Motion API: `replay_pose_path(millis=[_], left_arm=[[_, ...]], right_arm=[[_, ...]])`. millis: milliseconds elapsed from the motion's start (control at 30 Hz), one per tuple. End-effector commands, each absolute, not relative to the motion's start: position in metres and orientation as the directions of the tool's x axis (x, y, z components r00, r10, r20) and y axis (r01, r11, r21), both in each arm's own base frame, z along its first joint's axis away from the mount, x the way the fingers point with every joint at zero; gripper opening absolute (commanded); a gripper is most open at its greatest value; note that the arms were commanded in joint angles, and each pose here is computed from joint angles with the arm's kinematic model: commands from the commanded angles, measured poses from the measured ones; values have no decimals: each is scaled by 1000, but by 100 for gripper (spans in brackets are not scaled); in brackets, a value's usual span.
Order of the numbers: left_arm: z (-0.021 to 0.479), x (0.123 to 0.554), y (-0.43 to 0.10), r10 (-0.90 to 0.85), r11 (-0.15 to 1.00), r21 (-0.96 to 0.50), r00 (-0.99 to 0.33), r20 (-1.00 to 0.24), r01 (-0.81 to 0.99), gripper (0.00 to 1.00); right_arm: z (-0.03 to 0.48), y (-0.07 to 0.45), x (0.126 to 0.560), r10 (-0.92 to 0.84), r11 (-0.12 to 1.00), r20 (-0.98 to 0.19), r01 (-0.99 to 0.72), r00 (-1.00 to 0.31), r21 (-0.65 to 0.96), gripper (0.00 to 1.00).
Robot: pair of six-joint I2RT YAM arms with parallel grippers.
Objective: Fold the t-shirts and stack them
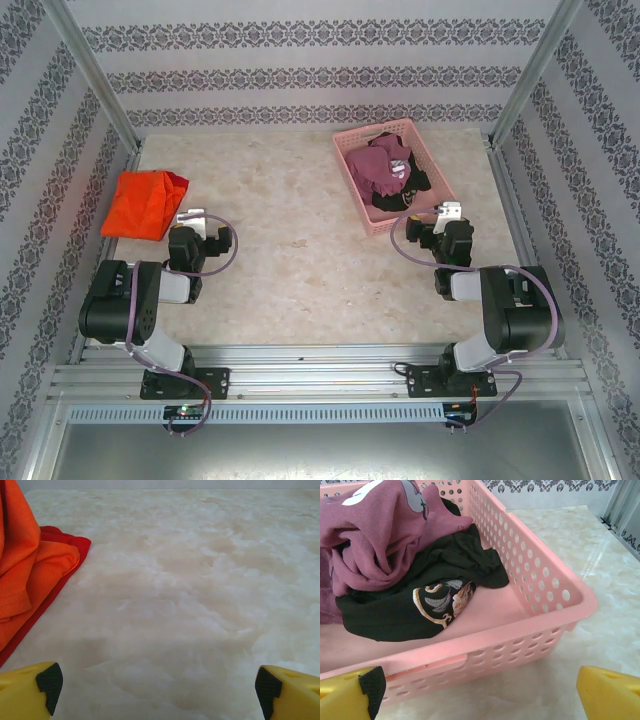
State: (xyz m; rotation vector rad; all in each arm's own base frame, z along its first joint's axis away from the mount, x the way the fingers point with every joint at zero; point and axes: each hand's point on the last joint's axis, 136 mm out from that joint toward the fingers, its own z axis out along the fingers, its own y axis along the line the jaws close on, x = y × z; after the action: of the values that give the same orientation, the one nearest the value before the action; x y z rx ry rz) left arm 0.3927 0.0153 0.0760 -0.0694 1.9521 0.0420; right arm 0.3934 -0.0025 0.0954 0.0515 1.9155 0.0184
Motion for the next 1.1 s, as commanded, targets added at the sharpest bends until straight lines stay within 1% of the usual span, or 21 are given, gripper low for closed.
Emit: replay_pose_path(millis=[0, 667, 733, 833, 933, 1067], left_arm=[[87, 400, 11, -7, 999, 8, -346, -938, -42, 100], [86, 400, 10, -7, 999, 6, -349, -937, -38, 100], [89, 399, 7, -2, 1000, 5, -333, -943, -20, 100], [102, 393, 7, 5, 1000, 14, -296, -955, -28, 100], [121, 385, 2, 29, 999, 34, -287, -958, -14, 100], [154, 379, -21, 102, 995, 95, -258, -961, 40, 100]], right_arm=[[106, 1, 398, 27, 1000, -950, 14, -311, 23, 98], [105, 1, 397, 27, 1000, -950, 13, -311, 24, 98], [110, 4, 396, 20, 1000, -954, -6, -298, 23, 98], [123, 3, 388, 23, 1000, -962, 1, -271, 24, 98], [141, 3, 376, 22, 1000, -963, 2, -269, 23, 98], [170, 13, 359, 29, 999, -970, -11, -242, 32, 98]])
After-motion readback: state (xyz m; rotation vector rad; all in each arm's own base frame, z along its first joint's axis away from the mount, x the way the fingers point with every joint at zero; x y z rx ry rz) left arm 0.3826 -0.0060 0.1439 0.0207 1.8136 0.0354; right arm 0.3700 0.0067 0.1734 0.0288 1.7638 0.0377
